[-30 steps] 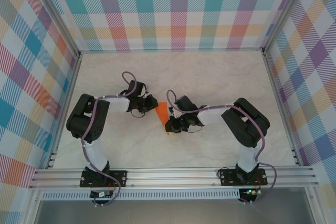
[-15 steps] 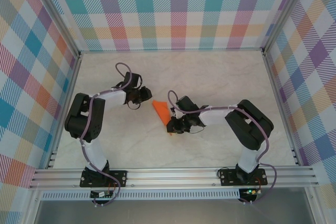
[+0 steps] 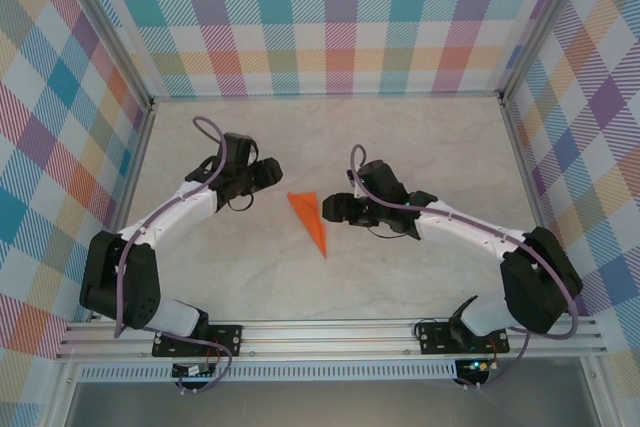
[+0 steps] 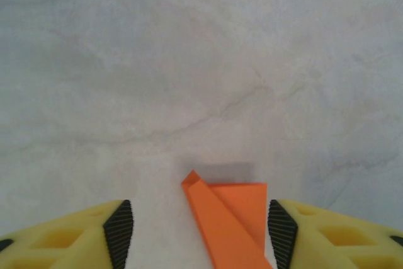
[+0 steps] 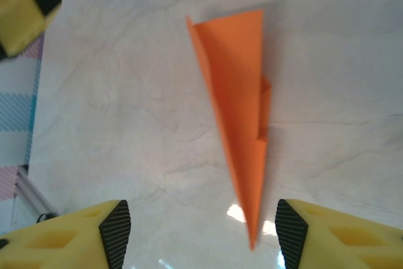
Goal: Fold a paper plane with a square sheet of paper (pick it up from the middle)
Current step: Fold the wing for the fifth time at the center of the table, then move the paper plane to the top-center of the table.
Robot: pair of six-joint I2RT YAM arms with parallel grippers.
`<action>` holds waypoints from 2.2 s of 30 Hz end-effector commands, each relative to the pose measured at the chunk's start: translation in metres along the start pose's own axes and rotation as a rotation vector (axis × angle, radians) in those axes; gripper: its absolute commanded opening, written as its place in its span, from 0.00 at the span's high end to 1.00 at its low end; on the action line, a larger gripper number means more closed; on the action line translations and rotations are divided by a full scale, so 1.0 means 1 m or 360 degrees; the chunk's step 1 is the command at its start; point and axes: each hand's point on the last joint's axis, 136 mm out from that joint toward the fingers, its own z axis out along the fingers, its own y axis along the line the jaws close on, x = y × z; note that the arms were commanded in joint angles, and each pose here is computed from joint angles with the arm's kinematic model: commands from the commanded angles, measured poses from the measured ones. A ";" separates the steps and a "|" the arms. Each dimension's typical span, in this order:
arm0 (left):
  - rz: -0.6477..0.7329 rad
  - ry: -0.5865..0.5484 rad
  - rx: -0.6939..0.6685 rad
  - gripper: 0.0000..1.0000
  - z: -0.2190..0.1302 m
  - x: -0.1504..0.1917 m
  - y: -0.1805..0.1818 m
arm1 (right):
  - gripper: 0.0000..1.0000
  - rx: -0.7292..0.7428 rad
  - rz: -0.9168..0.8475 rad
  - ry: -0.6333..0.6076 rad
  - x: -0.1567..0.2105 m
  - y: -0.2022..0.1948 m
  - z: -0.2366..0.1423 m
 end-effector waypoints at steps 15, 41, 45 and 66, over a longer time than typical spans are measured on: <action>0.0025 0.0189 -0.0255 0.24 0.011 0.107 -0.038 | 0.00 0.0422 0.0153 -0.0069 0.007 -0.090 -0.013; 0.0053 0.0076 -0.0257 1.00 0.018 0.096 -0.059 | 0.00 0.0484 0.0222 -0.0104 0.008 -0.097 -0.021; 0.0087 0.0067 0.0051 1.00 0.003 0.091 -0.092 | 0.00 0.0440 0.0233 -0.0177 0.002 -0.093 -0.032; 0.0030 0.0251 0.0703 1.00 0.067 0.136 -0.129 | 0.29 0.0119 0.0118 -0.0103 0.011 -0.062 -0.044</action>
